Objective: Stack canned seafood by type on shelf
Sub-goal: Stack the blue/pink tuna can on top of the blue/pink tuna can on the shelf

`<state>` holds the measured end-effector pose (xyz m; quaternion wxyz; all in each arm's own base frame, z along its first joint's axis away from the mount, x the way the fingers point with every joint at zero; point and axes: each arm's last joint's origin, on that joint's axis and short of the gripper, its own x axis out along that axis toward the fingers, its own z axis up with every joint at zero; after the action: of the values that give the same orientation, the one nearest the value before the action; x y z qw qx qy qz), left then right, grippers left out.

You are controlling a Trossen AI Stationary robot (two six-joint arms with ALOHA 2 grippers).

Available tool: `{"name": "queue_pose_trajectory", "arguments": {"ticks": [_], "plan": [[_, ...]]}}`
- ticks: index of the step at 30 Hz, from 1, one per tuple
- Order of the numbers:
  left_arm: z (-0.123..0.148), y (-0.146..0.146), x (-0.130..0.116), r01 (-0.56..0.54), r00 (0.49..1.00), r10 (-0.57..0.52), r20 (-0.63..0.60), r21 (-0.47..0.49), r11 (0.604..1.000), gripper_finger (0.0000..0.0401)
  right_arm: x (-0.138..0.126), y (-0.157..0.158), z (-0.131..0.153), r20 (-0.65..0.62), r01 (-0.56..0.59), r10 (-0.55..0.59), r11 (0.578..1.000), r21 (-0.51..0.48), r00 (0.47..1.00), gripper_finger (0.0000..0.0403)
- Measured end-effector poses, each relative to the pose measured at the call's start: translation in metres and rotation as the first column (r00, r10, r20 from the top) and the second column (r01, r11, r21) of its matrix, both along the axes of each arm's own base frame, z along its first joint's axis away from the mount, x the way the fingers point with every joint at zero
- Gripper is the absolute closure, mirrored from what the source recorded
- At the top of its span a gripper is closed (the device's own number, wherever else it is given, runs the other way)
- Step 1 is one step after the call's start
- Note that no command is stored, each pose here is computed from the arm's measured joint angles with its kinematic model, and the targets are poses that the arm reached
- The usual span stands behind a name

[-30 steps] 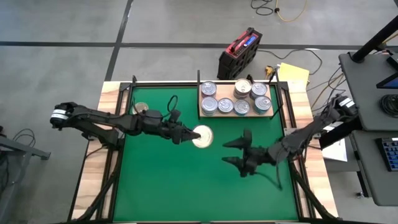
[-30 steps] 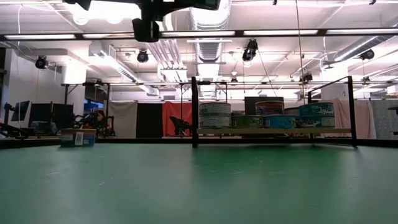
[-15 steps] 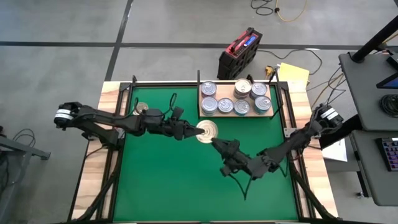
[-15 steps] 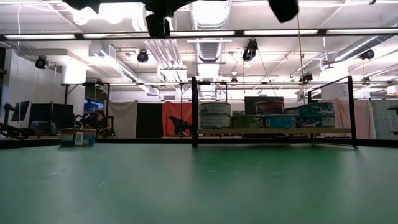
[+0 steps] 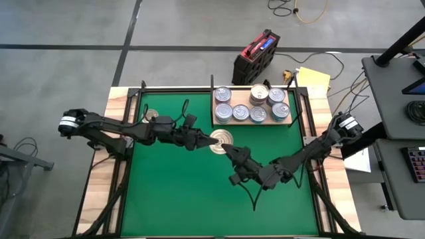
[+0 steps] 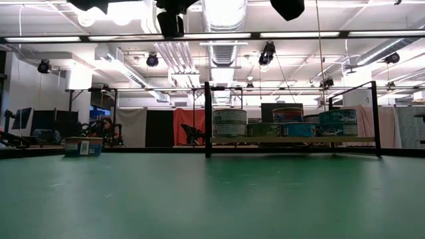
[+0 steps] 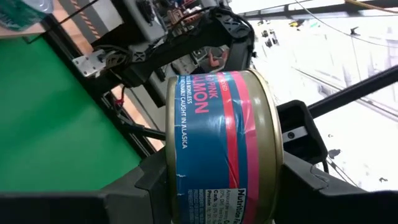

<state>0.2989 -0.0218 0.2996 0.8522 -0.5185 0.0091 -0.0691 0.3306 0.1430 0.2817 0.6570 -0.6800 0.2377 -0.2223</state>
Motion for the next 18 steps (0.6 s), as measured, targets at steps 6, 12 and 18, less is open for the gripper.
{"name": "queue_pose_trajectory", "arguments": {"ticks": [6,12,18], "plan": [[0.0005,-0.0006,-0.0002,0.015,1.000,-0.016,0.012,0.066,0.998,0.0194,0.0010,-0.0016,0.0011,-0.027,-0.003,0.002,0.999,-0.041,1.000,0.0205],[0.0003,-0.0014,-0.0002,0.035,0.999,-0.035,0.011,0.064,0.997,0.0163,0.0019,-0.0026,0.0011,-0.071,-0.021,0.014,0.995,-0.097,0.997,0.0212],[-0.0011,-0.0017,0.0002,0.040,0.999,-0.040,-0.003,0.035,0.999,0.0218,0.0047,-0.0092,0.0015,-0.117,-0.012,-0.007,0.987,-0.158,0.993,0.0174]]}}
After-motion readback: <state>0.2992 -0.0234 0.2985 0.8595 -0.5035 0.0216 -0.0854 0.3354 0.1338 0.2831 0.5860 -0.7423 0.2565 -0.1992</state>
